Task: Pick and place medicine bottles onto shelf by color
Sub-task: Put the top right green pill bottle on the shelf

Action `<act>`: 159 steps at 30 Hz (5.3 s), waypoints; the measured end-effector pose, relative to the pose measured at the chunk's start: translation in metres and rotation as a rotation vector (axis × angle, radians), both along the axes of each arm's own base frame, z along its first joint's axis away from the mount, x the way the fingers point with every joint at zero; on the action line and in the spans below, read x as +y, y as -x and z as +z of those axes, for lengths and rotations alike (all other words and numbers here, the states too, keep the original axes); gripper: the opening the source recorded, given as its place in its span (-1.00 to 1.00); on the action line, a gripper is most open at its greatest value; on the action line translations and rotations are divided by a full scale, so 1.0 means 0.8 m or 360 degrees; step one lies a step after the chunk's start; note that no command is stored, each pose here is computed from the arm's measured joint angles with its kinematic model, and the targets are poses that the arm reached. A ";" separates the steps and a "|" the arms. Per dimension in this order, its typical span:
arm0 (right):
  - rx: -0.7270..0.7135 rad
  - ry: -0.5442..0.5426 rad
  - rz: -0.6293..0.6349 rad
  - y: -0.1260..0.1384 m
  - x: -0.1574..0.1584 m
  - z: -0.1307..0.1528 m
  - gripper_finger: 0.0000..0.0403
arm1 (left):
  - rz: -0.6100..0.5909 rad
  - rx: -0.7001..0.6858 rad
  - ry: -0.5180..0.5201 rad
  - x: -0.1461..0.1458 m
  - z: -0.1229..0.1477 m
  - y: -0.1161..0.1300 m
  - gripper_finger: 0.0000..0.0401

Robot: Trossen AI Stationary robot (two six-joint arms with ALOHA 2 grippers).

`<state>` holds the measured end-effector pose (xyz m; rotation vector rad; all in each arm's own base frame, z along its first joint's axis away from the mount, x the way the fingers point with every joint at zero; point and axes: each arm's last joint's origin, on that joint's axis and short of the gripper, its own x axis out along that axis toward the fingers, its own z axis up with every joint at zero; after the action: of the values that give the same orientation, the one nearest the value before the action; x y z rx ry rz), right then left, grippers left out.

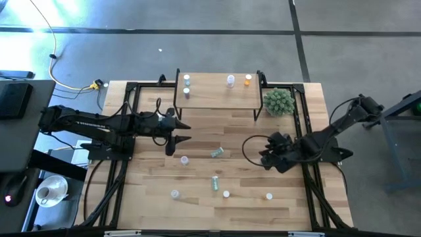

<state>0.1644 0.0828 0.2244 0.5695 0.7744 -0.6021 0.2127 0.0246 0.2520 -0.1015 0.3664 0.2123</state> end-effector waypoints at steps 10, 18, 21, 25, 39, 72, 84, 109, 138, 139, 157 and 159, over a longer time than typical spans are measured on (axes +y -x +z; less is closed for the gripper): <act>0.0098 0.0039 -0.0054 -0.005 0.022 -0.025 0.01 | 0.0001 0.0002 0.0000 0.000 0.000 0.000 -0.03; 0.0210 0.0086 -0.0131 -0.012 0.037 -0.055 0.01 | 0.0001 0.0002 0.0000 0.000 0.000 0.000 -0.03; 0.0230 0.0088 -0.0157 -0.013 0.041 -0.061 0.01 | 0.0000 0.0003 0.0000 0.000 0.000 0.000 -0.03; 0.0260 0.0101 -0.0192 -0.014 0.043 -0.070 0.01 | 0.0001 0.0003 0.0000 0.000 0.000 0.000 -0.03; 0.0312 0.0094 -0.0232 -0.017 0.046 -0.081 -0.25 | 0.0001 0.0007 0.0001 0.000 -0.001 0.000 -0.03; 0.0043 0.0410 0.0242 -0.156 -0.056 0.063 -0.48 | 0.0203 0.0164 0.0076 0.003 -0.013 0.007 -0.03; -0.0183 0.0524 0.0114 -0.176 -0.152 0.145 -0.49 | 0.0206 0.0178 0.0060 0.003 -0.014 0.007 -0.03; -0.0145 0.0710 -0.0230 -0.269 -0.313 0.217 -0.49 | 0.0206 0.0247 0.0063 0.003 -0.018 0.010 -0.03; 0.0197 0.0377 0.0176 -0.313 -0.365 0.122 -0.49 | 0.0205 0.0248 0.0064 0.003 -0.018 0.010 -0.03; 0.0210 0.0370 0.0179 -0.313 -0.365 0.121 -0.49 | 0.0205 0.0248 0.0064 0.003 -0.018 0.010 -0.03; 0.0234 0.0379 0.0196 -0.323 -0.367 0.105 -0.49 | 0.0205 0.0252 0.0065 0.003 -0.019 0.010 -0.03; 0.0236 0.0380 0.0198 -0.323 -0.366 0.105 -0.49 | 0.0205 0.0254 0.0064 0.003 -0.019 0.010 -0.03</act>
<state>0.4229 -0.2103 0.3086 0.2575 0.8564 -0.6161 0.2047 0.0270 0.2371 -0.1487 0.5236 0.3414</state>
